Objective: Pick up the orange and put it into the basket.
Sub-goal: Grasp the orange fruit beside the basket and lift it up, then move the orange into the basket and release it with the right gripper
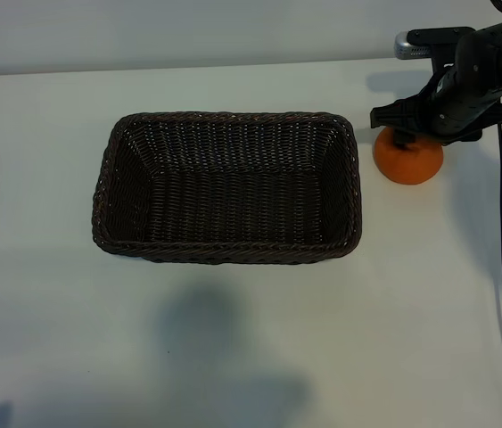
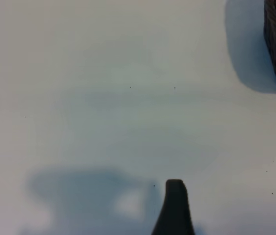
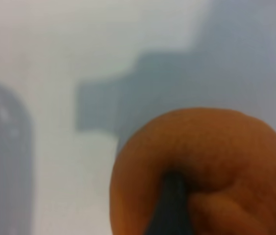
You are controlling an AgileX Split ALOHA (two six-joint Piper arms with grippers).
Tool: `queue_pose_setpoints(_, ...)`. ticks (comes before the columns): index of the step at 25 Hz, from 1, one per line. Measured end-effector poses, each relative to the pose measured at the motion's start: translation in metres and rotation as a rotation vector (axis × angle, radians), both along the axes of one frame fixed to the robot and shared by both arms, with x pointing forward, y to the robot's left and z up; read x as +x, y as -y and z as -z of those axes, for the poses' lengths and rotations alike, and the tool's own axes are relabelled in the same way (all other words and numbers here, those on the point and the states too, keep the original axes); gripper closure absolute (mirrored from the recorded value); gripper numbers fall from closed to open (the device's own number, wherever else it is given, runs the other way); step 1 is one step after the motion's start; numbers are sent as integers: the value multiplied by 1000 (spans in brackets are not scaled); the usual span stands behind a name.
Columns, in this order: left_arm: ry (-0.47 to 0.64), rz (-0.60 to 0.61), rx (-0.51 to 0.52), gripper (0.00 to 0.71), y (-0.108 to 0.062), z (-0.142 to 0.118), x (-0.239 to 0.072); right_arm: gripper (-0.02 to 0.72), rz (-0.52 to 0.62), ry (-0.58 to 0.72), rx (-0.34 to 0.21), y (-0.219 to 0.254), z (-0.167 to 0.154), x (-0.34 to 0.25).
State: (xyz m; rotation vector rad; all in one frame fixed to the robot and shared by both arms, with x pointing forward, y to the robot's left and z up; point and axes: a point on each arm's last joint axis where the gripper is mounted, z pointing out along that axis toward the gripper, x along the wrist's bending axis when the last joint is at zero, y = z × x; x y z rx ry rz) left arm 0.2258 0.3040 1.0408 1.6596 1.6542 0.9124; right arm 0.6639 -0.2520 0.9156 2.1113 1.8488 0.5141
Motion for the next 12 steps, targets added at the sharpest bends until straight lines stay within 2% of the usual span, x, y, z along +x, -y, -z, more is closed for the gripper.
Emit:
queue_pose_setpoints(2,0,0,0,118,0,0,0,308,1,0,1,0,0,0)
queue_pose_setpoints(5,0,0,0,118,0,0,0,548,1,7,3,0,-1,1)
queue_pose_setpoints(6,0,0,0,118,0,0,0,594,2,9,3,0,-2,1)
queue_pose_setpoints(12,0,0,0,118,0,0,0,614,-12,4,-22,1,-7,3)
